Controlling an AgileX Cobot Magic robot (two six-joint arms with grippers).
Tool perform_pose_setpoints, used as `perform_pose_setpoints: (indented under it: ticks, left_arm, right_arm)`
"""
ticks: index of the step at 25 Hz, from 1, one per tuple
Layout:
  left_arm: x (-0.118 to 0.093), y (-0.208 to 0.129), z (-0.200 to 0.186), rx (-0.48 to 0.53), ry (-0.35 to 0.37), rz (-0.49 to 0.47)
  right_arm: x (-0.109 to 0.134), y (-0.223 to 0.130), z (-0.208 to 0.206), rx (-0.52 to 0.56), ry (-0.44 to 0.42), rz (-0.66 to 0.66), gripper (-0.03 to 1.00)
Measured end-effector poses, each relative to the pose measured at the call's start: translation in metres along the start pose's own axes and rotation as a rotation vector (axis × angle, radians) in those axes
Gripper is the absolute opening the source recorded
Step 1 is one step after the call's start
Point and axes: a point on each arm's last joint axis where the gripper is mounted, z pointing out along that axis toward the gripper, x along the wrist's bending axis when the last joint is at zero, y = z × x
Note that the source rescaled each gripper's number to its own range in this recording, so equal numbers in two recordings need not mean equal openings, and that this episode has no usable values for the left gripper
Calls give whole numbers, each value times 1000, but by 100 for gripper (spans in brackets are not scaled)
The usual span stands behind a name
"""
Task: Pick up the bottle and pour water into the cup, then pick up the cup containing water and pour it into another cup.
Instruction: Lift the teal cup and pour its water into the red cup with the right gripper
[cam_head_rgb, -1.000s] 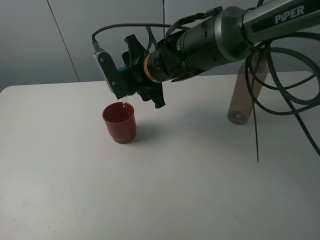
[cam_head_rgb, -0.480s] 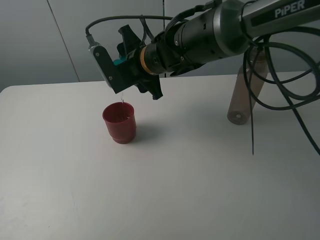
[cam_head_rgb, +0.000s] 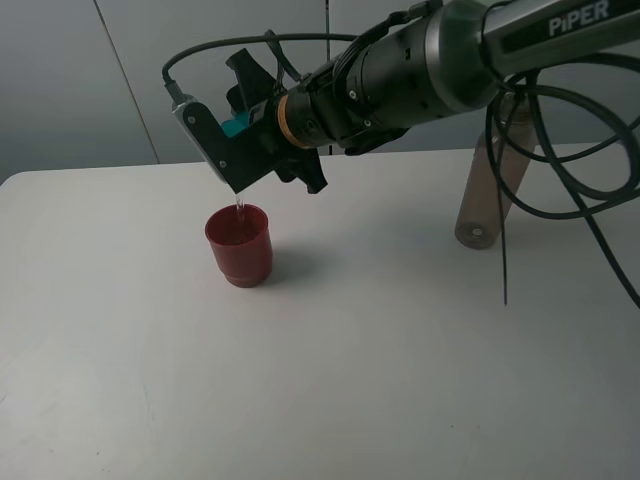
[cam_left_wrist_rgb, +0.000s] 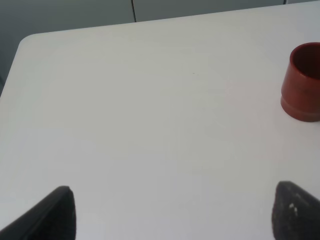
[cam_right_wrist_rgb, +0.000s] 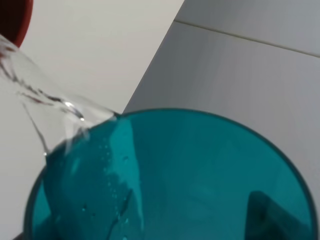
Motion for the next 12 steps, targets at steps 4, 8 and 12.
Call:
perform_pose_setpoints:
  ticks: [4, 8, 12]
  left_arm:
    - [0, 0, 0, 0, 0, 0]
    - [0, 0, 0, 0, 0, 0]
    - [0, 0, 0, 0, 0, 0]
  right_arm:
    - [0, 1, 0, -2, 0, -1, 9]
    - [0, 1, 0, -2, 0, -19, 9]
    - [0, 1, 0, -2, -1, -77, 9]
